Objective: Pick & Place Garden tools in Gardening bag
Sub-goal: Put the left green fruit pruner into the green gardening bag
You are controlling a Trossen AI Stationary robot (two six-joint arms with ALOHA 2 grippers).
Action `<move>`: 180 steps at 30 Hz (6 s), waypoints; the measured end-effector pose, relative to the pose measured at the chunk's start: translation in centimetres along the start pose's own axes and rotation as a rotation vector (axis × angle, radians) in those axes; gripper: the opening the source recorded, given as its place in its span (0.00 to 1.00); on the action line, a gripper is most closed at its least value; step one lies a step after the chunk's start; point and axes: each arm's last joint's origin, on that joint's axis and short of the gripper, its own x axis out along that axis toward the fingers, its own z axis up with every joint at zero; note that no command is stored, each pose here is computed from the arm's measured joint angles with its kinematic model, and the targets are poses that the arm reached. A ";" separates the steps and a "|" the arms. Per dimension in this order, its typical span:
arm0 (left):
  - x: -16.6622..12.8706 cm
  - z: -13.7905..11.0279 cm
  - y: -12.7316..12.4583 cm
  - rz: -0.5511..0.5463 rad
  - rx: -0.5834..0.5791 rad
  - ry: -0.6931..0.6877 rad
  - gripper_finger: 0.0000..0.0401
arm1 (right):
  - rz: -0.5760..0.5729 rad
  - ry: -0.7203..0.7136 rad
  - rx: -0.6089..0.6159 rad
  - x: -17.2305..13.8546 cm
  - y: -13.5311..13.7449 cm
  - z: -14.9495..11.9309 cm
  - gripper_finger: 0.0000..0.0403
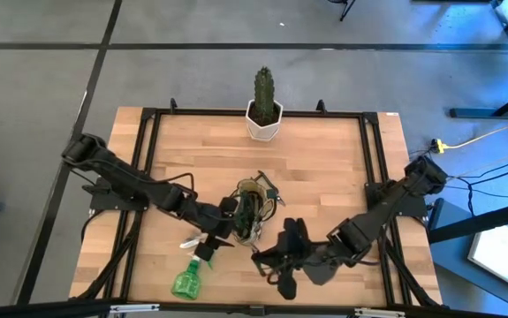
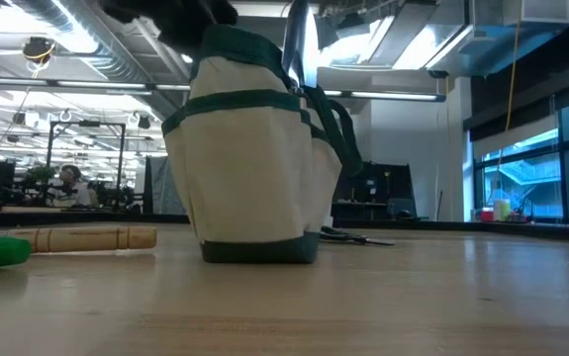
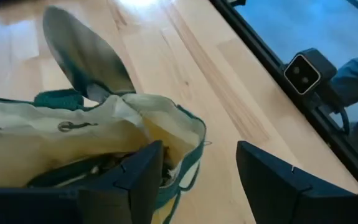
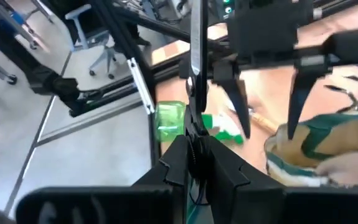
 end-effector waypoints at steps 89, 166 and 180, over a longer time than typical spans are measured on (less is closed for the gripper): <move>1.2 -0.5 4.8 -0.039 -0.540 -0.015 0.01 | -0.456 -0.273 -0.366 8.7 -5.7 -5.7 0.08; 1.1 -0.1 5.0 -0.040 -0.575 -0.053 0.01 | -0.316 -0.096 -0.175 9.0 -5.8 -2.5 0.03; 1.2 -0.2 5.4 -0.026 -0.589 -0.043 0.01 | -0.348 -0.030 -0.238 8.5 -5.5 -3.7 0.02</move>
